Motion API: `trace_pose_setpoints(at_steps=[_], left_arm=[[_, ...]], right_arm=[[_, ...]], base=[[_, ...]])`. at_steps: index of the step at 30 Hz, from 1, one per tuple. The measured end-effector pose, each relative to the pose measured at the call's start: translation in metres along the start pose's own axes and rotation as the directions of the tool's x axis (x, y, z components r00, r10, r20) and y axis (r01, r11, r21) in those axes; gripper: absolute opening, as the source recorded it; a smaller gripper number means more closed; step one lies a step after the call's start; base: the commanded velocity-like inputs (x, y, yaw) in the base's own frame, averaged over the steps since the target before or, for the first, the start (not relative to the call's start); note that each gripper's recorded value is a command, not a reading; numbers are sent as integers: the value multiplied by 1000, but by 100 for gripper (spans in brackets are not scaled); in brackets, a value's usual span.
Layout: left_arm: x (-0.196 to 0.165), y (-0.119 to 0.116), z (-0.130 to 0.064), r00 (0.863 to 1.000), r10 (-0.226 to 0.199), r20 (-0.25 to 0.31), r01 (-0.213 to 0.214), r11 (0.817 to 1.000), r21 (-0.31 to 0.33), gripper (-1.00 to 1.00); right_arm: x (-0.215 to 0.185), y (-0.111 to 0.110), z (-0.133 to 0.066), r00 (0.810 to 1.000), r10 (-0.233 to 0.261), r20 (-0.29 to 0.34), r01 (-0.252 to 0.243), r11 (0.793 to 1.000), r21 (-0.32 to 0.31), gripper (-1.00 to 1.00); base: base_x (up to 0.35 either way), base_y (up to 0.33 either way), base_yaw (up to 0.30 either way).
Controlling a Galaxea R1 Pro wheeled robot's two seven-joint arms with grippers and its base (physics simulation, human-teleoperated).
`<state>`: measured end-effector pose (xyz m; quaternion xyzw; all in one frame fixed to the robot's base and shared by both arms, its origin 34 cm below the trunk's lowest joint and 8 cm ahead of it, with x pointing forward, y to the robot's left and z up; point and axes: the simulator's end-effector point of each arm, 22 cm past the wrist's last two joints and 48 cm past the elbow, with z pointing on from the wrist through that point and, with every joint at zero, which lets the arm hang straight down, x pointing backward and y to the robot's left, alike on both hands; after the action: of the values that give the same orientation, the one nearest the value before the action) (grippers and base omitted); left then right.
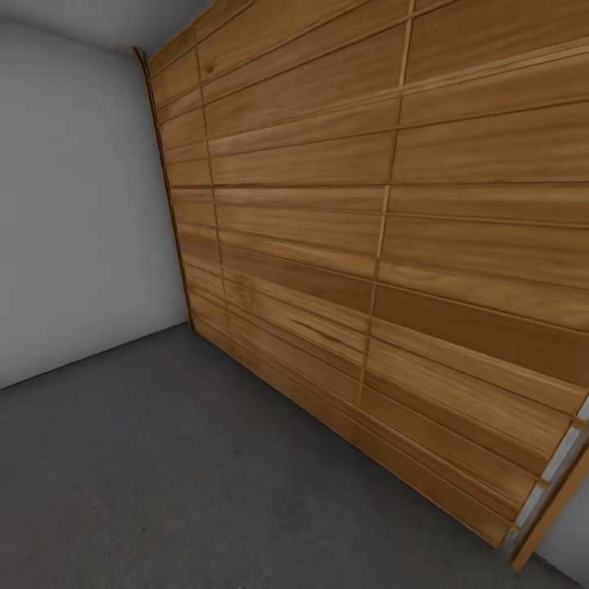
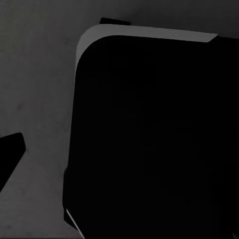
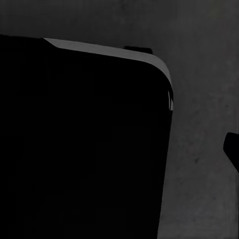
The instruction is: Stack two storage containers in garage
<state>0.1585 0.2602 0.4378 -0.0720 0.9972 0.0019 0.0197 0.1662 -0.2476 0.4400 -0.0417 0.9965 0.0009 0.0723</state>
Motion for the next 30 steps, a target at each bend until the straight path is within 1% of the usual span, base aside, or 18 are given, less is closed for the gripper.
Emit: trace_pose_setpoints(at_steps=[8,30], left_arm=[[0,-1,0,1000,-1,0,1,1000,1,100],[0,0,0,1000,-1,0,1,1000,0,100]], right_arm=[[0,0,0,1000,-7,2,7,1000,-1,100],[0,0,0,1000,-7,2,7,1000,0,100]], base=[[0,0,279],[0,0,279]])
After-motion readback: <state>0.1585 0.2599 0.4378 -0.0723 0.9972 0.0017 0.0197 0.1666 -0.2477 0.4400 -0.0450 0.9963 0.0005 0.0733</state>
